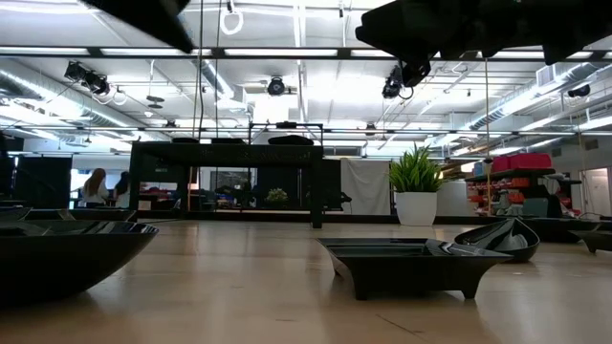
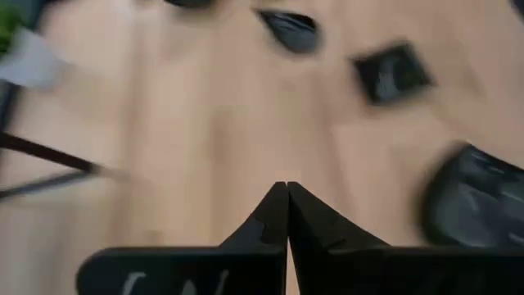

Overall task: Pick & Place Mini shaped plates
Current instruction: Stack the black leaf shaped plate on top of the black leaf shaped plates on the shelf

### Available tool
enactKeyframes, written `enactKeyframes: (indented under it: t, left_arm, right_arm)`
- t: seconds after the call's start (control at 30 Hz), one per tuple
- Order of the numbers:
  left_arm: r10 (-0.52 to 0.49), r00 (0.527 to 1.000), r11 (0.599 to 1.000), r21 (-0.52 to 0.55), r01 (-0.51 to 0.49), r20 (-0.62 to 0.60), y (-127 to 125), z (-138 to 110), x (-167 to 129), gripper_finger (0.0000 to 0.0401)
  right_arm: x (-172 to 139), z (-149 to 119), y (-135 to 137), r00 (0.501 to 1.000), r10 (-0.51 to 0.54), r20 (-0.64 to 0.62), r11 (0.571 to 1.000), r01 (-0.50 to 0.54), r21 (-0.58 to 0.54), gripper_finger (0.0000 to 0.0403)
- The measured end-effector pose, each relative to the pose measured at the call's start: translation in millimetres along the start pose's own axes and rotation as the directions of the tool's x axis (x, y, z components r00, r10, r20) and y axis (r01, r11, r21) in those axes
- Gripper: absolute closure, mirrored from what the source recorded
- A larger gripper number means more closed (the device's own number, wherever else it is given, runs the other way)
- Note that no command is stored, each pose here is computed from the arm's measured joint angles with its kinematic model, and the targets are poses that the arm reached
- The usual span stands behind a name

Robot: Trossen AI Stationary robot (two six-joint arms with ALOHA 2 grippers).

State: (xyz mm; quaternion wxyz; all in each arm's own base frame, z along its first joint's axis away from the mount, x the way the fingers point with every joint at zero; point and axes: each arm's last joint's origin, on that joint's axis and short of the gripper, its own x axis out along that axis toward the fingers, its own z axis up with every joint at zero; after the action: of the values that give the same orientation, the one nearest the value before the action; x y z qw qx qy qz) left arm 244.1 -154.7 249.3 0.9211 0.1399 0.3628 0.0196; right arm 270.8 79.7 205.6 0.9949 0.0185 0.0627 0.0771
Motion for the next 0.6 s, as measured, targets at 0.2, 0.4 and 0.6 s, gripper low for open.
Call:
enactKeyframes:
  t: [0.2,0.4,0.6]
  left_arm:
    - [-0.127,0.986,0.989,-0.089,0.117,-0.11,-53.2,-22.0,26.2,0.0388]
    - [-0.299,0.943,0.934,-0.248,0.257,-0.149,-69.4,-26.8,64.4,0.0332]
    - [-0.386,0.911,0.898,-0.282,0.337,-0.142,-62.2,-23.0,83.6,0.0264]
  right_arm:
    - [0.0,0.6,0.0,1.0,0.0,0.006,1.0,0.0,0.0,0.0317]
    - [0.0,0.6,0.0,1.0,0.0,0.006,1.0,0.0,-0.004,0.0317]
    - [0.0,0.8,-0.1,1.0,0.0,0.008,0.999,0.001,-0.045,0.0317]
